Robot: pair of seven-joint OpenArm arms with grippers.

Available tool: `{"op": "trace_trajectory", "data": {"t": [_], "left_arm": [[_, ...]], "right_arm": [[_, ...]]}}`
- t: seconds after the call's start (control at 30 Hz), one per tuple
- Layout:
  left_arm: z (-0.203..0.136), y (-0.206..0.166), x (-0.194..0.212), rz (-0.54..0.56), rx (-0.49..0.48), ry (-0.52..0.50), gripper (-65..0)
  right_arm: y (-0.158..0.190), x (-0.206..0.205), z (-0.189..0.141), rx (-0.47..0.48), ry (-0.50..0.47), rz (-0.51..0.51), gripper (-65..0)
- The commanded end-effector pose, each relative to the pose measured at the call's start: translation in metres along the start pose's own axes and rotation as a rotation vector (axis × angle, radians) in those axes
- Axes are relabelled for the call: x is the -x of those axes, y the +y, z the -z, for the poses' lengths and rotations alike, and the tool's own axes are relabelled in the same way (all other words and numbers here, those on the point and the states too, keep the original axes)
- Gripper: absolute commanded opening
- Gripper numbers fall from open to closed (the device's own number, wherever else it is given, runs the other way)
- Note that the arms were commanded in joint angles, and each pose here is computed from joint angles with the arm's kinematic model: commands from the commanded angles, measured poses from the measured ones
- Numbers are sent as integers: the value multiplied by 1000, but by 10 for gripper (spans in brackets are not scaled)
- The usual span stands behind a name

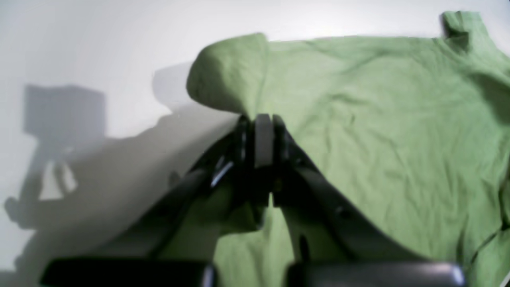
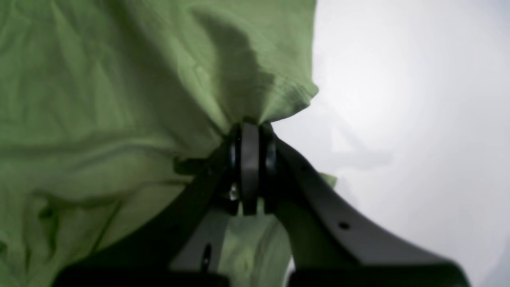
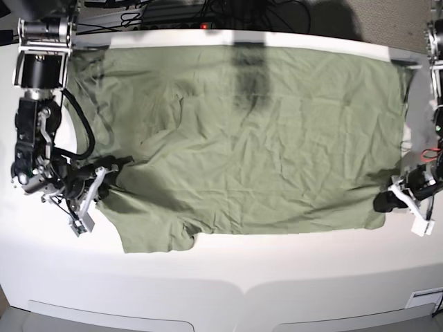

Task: Fold the T-shirt properly
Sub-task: 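Lift the hem with both grippers and fold it over toward the collar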

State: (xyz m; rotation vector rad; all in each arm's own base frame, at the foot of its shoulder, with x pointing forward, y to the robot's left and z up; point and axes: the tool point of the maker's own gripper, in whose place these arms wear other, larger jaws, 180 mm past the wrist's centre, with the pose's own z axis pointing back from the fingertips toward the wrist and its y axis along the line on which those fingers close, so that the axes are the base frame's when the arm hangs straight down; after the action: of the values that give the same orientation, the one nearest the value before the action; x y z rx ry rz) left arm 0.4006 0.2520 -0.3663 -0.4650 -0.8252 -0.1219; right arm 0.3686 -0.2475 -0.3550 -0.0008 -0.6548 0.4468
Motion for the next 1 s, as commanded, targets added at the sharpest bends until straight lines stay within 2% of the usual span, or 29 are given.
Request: {"op": "trace_trajectory", "data": {"t": [0.0,0.17,0.47,0.63,0.8,0.97], "left_arm": [[-11,0,-30,37,7,-67,-650],[-24,-9,-32,48,45,-48,-650],[-31,-21,-30,70,84,21,-650],[-36,-13,-32,55,18,54,-650],[-38,-7,-30,73,-52,100,-650],[-56,-2,-24,143,-115,132,-650]], "right_arm": [[-10,-14,-12,30,-42,-25,-650],[-9,-6,-31,64,-69,-39,-650],[-18,9,-83,126,-157,24,-650],[-19,16,-102,169,-167,10,-650],[-15,22,-104,167,-151,3,-650],[-12,32,-102,161,-125,4,-650]]}}
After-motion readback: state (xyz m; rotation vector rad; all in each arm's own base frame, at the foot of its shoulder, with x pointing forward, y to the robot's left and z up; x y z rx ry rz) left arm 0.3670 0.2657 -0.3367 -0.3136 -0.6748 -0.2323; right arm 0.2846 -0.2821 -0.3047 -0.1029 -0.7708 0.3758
